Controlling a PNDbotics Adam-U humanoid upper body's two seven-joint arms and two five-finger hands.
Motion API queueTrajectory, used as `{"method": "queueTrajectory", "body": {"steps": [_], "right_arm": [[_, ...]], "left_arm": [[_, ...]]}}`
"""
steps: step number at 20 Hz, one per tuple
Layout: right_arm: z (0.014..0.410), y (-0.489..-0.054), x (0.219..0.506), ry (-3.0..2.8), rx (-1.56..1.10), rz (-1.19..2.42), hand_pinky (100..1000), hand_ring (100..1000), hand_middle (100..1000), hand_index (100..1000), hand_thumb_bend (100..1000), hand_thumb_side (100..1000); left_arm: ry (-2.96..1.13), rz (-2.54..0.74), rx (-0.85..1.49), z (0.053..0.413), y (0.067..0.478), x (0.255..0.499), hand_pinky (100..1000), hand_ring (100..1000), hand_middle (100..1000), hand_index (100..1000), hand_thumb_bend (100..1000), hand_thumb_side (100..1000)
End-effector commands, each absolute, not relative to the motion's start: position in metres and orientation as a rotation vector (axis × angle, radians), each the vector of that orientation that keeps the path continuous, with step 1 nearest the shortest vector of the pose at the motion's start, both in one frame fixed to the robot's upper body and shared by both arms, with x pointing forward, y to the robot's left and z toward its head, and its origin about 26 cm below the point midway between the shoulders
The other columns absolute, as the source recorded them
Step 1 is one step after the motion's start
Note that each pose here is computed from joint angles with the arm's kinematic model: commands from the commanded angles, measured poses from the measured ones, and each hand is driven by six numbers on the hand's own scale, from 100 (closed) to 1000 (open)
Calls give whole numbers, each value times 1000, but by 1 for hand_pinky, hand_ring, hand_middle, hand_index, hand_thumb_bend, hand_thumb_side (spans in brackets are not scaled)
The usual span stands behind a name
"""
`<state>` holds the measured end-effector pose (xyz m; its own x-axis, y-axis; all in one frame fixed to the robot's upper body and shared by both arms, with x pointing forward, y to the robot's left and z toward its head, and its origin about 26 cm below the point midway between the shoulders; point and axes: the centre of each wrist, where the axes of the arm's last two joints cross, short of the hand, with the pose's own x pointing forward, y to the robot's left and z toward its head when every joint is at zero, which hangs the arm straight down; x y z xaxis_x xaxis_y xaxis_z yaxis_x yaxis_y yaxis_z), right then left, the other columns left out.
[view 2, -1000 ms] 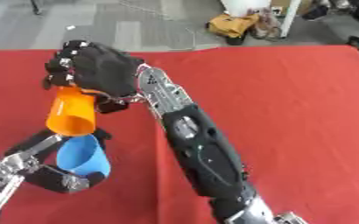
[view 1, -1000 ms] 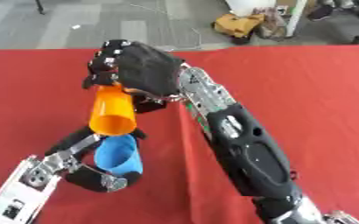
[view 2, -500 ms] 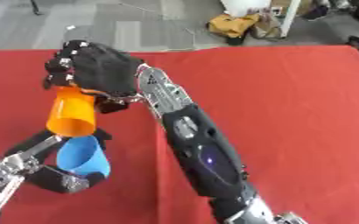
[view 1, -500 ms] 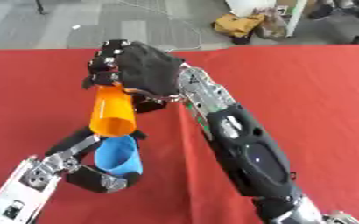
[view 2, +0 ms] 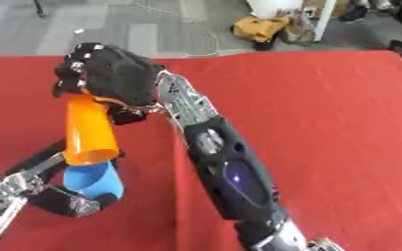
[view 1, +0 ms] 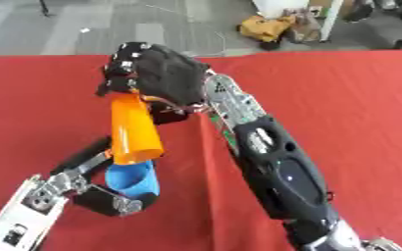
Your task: Pour the contents of one cup into another cup.
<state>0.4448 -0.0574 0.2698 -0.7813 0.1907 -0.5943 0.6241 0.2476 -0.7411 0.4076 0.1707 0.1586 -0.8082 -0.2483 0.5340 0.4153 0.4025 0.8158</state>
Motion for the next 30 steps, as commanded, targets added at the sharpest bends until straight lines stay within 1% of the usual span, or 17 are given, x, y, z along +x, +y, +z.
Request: {"method": "queueTrajectory", "body": {"steps": [1, 6, 9, 10, 12, 13, 14, 15, 16, 18, 19, 20, 22, 23, 24, 27, 30], "right_arm": [[276, -67, 449, 2163, 761, -1536, 645, 608, 489, 709, 267, 100], [268, -80, 457, 2212, 803, -1587, 650, 617, 479, 721, 246, 100], [263, -89, 461, 2240, 842, -1620, 660, 629, 492, 752, 272, 100], [261, -93, 463, 2252, 857, -1630, 664, 635, 500, 765, 276, 100], [258, -101, 466, 2285, 888, -1645, 676, 658, 532, 796, 227, 100], [256, -105, 467, 2304, 903, -1649, 676, 658, 532, 796, 227, 100], [255, -110, 468, 2327, 919, -1651, 686, 680, 552, 810, 194, 100], [255, -115, 469, 2355, 933, -1649, 687, 682, 553, 811, 191, 100], [254, -120, 470, 2387, 945, -1644, 695, 702, 560, 817, 171, 100], [252, -131, 472, 2468, 961, -1621, 713, 737, 561, 825, 137, 100], [251, -137, 472, 2521, 964, -1601, 721, 750, 567, 829, 131, 100], [251, -144, 471, 2577, 968, -1575, 742, 781, 580, 834, 113, 100], [252, -156, 470, 2693, 965, -1521, 774, 831, 606, 845, 100, 100], [254, -162, 468, 2750, 958, -1491, 782, 842, 613, 847, 100, 100], [256, -167, 466, 2797, 951, -1465, 795, 862, 626, 852, 100, 100], [263, -183, 458, 2932, 928, -1377, 804, 879, 633, 856, 100, 100], [268, -198, 450, 3051, 899, -1290, 807, 870, 599, 854, 100, 100]], "left_arm": [[-2091, -1427, -96, 167, 175, 411, 345, 317, 466, 790, 100, 118], [-2071, -1388, -33, 157, 182, 417, 351, 325, 483, 798, 111, 100], [-2052, -1353, 12, 147, 188, 421, 371, 370, 530, 816, 202, 100], [-2047, -1338, 26, 144, 190, 423, 377, 383, 543, 817, 217, 100], [-2037, -1310, 49, 138, 194, 425, 394, 425, 580, 818, 259, 100], [-2034, -1297, 57, 136, 196, 426, 394, 425, 580, 818, 259, 100], [-2033, -1281, 62, 134, 198, 427, 412, 456, 610, 818, 292, 212], [-2034, -1263, 67, 132, 200, 428, 414, 458, 612, 818, 296, 223], [-2039, -1245, 70, 131, 201, 428, 433, 475, 629, 820, 330, 313], [-2054, -1203, 74, 130, 205, 428, 487, 529, 681, 823, 388, 426], [-2067, -1179, 73, 131, 206, 427, 501, 548, 698, 824, 405, 447], [-2083, -1157, 71, 133, 208, 427, 532, 588, 730, 827, 440, 479], [-2111, -1129, 71, 138, 211, 424, 581, 630, 758, 837, 479, 500], [-2120, -1123, 72, 140, 213, 423, 596, 643, 767, 841, 491, 505], [-2126, -1123, 74, 143, 214, 421, 616, 664, 786, 852, 524, 514], [-2159, -1133, 74, 156, 218, 413, 632, 677, 797, 859, 555, 506], [-2201, -1129, 59, 170, 222, 403, 632, 674, 798, 861, 558, 488]]}}
